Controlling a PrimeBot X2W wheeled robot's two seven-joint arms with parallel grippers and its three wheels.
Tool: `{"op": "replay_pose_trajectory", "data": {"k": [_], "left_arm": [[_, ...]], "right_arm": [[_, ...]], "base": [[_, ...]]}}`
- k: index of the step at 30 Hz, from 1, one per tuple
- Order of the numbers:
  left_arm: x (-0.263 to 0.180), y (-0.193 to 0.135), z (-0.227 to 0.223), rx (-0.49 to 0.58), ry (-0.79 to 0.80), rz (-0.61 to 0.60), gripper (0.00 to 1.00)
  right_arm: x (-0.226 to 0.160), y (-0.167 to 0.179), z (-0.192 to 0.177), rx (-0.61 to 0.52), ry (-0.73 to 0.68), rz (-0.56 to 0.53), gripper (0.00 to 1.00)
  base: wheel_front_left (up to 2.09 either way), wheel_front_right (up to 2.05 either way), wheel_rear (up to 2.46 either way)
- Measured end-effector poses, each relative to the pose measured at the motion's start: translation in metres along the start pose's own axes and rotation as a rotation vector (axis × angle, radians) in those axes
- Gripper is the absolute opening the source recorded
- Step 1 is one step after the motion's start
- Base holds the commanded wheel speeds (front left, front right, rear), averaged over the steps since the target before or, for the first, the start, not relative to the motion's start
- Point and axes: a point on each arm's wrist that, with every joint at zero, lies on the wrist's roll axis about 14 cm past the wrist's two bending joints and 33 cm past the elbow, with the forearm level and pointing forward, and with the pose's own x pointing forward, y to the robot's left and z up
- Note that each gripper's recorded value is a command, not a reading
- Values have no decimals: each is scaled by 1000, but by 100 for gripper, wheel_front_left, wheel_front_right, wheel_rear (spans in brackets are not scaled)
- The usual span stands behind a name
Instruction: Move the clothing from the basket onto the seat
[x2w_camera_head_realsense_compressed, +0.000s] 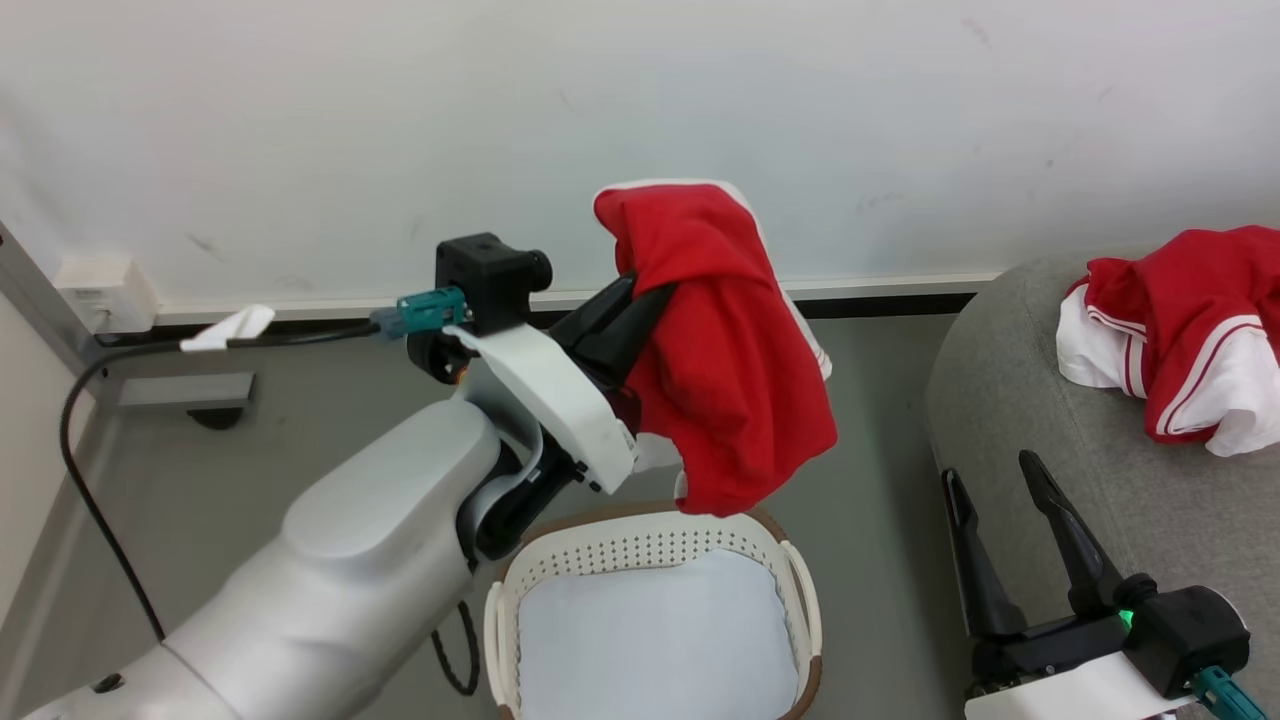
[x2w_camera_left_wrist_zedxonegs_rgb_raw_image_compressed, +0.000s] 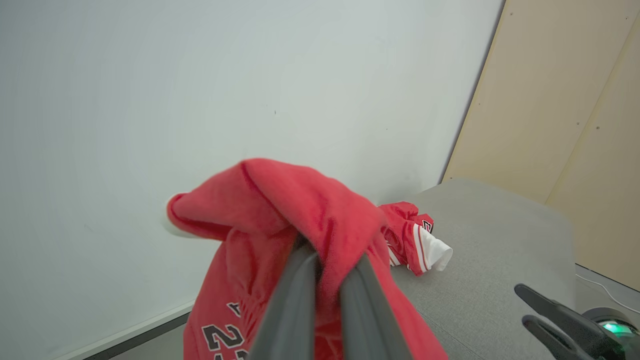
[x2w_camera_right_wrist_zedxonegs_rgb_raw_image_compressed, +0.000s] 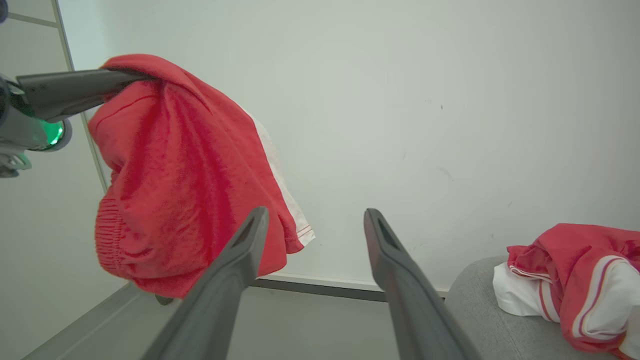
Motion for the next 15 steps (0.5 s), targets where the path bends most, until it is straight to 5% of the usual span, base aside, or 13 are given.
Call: {"op": "replay_pose_trajectory", "data": {"k": [15], "left_arm": [[-11,3,-4,7,6,34,0]], "right_arm": [[5,34,2,28,0,124,100]], "base": [[0,0,0]]}}
